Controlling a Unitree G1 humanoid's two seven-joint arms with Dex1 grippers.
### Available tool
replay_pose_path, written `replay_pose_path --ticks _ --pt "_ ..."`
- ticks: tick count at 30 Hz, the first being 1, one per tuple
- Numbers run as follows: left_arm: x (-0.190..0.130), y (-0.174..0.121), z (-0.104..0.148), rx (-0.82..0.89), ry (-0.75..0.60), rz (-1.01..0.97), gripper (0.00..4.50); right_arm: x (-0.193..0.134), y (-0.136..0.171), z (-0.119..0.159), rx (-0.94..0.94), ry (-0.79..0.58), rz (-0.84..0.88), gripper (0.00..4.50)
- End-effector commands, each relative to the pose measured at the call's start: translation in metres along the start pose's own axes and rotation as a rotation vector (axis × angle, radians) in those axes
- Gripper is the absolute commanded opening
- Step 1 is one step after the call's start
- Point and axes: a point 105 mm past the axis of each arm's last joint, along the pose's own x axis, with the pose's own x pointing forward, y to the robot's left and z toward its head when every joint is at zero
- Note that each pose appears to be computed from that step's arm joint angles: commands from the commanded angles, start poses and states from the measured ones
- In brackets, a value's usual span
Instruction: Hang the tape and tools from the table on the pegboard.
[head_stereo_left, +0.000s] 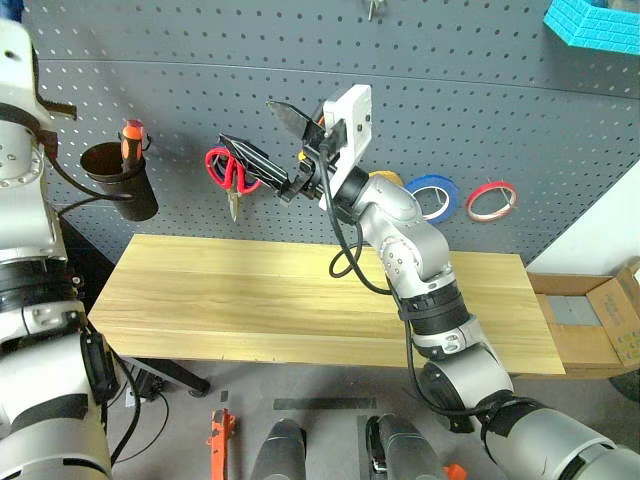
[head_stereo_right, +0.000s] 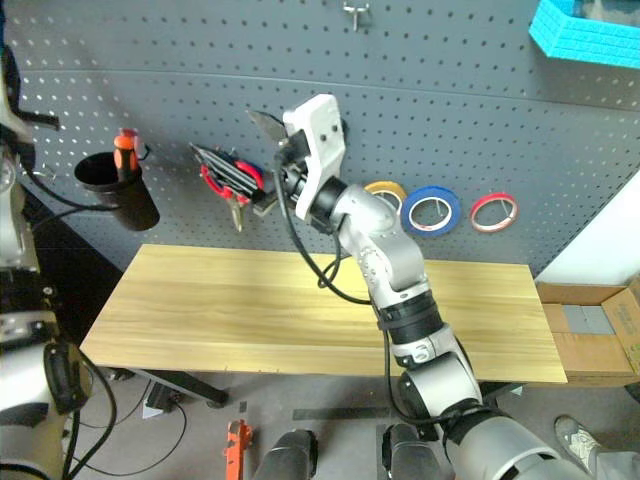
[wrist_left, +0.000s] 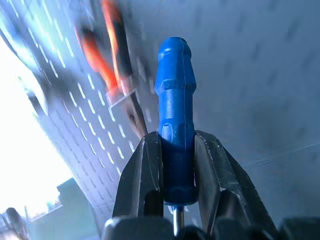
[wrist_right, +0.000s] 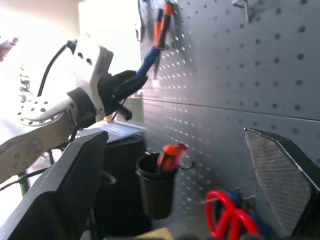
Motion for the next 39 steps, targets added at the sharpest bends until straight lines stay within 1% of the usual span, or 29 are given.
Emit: replay_pose_path --ticks 1,4,8,12,17,20,24,29,33,37,39 --pt "0.007 0.009 -0.010 -0.040 0.009 0.019 0.53 0.013 0.008 0.013 -0.053 -0.052 0.019 4.50" --pt "0.006 0.007 -0.030 -0.081 0.060 0.012 0.53 0.010 0.005 0.000 -0.058 -0.009 0.009 4.50" --pt "0.006 -0.009 -0.032 -0.093 0.047 -0.047 0.53 0.005 0.008 -0.006 -0.049 0.019 0.027 4.50" --pt "0.015 -0.008 -0.009 -0.124 -0.025 -0.038 0.53 0.004 0.009 -0.011 -0.045 0.038 0.034 4.50" --pt "0.022 -0.008 0.031 -0.089 -0.183 -0.019 0.53 0.005 0.009 -0.011 -0.046 0.038 0.027 4.50" --pt "0.023 -0.010 0.041 -0.072 -0.221 -0.004 0.53 0.004 0.008 -0.012 -0.047 0.044 0.022 4.50" --pt "0.022 -0.017 0.032 -0.074 -0.205 -0.001 0.53 0.001 0.006 -0.013 -0.046 0.052 0.010 4.50" --pt "0.012 -0.021 0.015 -0.031 -0.208 0.019 0.53 -0.003 0.007 -0.018 -0.044 0.073 0.006 4.50" --pt "0.005 -0.026 0.006 -0.037 -0.202 0.021 0.53 -0.004 0.007 -0.018 -0.041 0.077 0.004 4.50" --pt "-0.007 -0.034 -0.010 -0.049 -0.181 0.010 0.53 -0.005 0.010 -0.021 -0.034 0.087 0.005 4.50" --pt "-0.013 -0.033 -0.015 -0.052 -0.170 0.013 0.53 -0.005 0.011 -0.021 -0.032 0.089 0.008 4.50"
